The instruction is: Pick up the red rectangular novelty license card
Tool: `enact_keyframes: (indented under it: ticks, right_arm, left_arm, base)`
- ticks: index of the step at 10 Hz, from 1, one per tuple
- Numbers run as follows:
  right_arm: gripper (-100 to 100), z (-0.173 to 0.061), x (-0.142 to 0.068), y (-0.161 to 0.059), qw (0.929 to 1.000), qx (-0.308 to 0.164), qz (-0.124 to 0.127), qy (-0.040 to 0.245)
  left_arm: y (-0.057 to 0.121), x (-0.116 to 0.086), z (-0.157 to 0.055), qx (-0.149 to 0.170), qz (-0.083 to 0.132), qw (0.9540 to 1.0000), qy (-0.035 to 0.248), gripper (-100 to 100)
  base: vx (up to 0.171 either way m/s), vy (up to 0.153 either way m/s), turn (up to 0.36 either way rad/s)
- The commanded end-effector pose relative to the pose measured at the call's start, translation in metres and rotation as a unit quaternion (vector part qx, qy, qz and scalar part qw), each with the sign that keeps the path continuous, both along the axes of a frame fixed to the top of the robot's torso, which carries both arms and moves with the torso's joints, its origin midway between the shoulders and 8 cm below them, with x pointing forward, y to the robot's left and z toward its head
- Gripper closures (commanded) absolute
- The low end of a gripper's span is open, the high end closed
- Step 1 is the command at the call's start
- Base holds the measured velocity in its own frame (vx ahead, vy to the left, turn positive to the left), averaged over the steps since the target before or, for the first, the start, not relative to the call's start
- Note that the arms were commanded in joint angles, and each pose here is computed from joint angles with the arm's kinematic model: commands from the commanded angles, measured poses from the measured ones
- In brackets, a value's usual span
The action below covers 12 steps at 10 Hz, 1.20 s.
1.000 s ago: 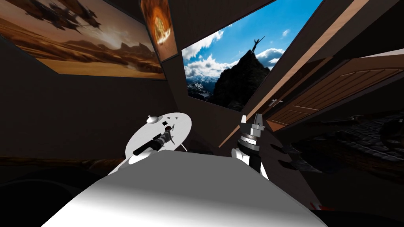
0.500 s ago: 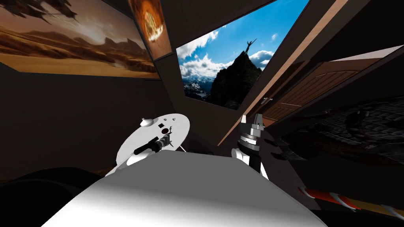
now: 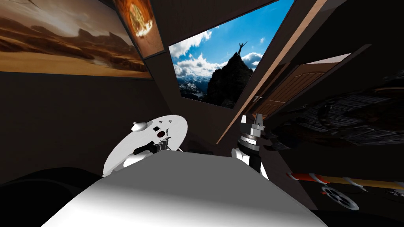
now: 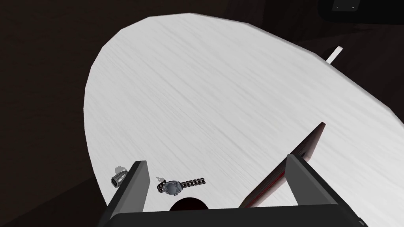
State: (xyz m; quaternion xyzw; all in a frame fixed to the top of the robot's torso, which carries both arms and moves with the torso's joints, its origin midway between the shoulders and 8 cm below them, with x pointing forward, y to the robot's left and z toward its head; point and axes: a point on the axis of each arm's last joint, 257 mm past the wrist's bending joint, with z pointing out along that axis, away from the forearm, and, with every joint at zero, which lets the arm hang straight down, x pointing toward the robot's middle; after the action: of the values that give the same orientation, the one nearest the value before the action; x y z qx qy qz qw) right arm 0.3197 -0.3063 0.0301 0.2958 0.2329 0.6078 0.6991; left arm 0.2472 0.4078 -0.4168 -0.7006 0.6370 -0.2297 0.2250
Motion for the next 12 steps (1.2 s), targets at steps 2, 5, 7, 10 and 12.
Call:
enact_keyframes:
  ticks: [2, 5, 7, 10, 12]
  right_arm:
    - [0, 0.0, 0.0, 0.0, 1.0, 0.0, 0.0, 0.0]
    - [0, 0.0, 0.0, 0.0, 1.0, 0.0, 0.0, 0.0]
    - [0, 0.0, 0.0, 0.0, 1.0, 0.0, 0.0, 0.0]
    - [0, 0.0, 0.0, 0.0, 1.0, 0.0, 0.0, 0.0]
    - [0, 0.0, 0.0, 0.0, 1.0, 0.0, 0.0, 0.0]
  left_arm:
    - [0.007, -0.026, -0.019, 0.003, -0.01, 0.9985, 0.054, -100]
    - [0.016, -0.061, -0.038, 0.006, -0.024, 0.9924, 0.121, -100]
    - [0.02, -0.078, -0.045, 0.008, -0.031, 0.988, 0.151, -100]
    - [0.03, -0.107, -0.055, 0.013, -0.046, 0.9778, 0.204, -100]
    - [0.038, -0.131, -0.06, 0.018, -0.06, 0.967, 0.247, -100]
  base:
    - [0.005, 0.027, -0.138]
    - [0.009, 0.044, -0.227]
    - [0.002, 0.042, -0.165]
    - [0.003, 0.035, -0.182]
    - [0.001, 0.038, -0.198]
